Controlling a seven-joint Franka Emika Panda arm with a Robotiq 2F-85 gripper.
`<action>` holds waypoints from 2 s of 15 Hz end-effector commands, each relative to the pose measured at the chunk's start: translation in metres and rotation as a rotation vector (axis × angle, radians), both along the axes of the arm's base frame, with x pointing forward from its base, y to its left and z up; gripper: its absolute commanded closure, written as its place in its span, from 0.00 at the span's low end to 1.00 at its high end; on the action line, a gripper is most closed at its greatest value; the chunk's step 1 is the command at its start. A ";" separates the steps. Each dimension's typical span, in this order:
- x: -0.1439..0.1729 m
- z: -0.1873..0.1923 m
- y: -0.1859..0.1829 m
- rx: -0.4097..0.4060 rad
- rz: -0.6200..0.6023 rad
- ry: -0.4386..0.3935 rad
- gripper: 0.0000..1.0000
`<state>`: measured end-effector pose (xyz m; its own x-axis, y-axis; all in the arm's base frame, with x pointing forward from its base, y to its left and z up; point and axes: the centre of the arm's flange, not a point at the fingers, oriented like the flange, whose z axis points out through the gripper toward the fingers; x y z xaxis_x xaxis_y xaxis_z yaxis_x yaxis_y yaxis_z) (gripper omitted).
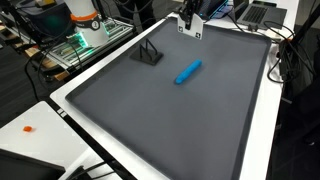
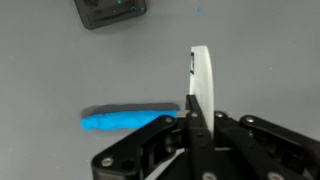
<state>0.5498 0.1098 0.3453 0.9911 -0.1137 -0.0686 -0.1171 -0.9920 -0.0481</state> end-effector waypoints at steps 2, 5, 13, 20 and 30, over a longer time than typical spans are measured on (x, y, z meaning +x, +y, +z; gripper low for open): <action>0.025 -0.016 0.019 -0.031 0.213 -0.009 0.99; 0.040 -0.030 0.025 -0.065 0.297 -0.016 0.99; 0.070 -0.066 0.011 -0.113 0.259 -0.007 0.99; 0.082 -0.087 -0.002 -0.101 0.168 0.006 0.99; 0.086 -0.111 -0.010 -0.086 0.092 -0.020 0.99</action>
<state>0.6350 0.1029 0.2484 0.9986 0.0029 -0.0535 0.0059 -0.9984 0.0557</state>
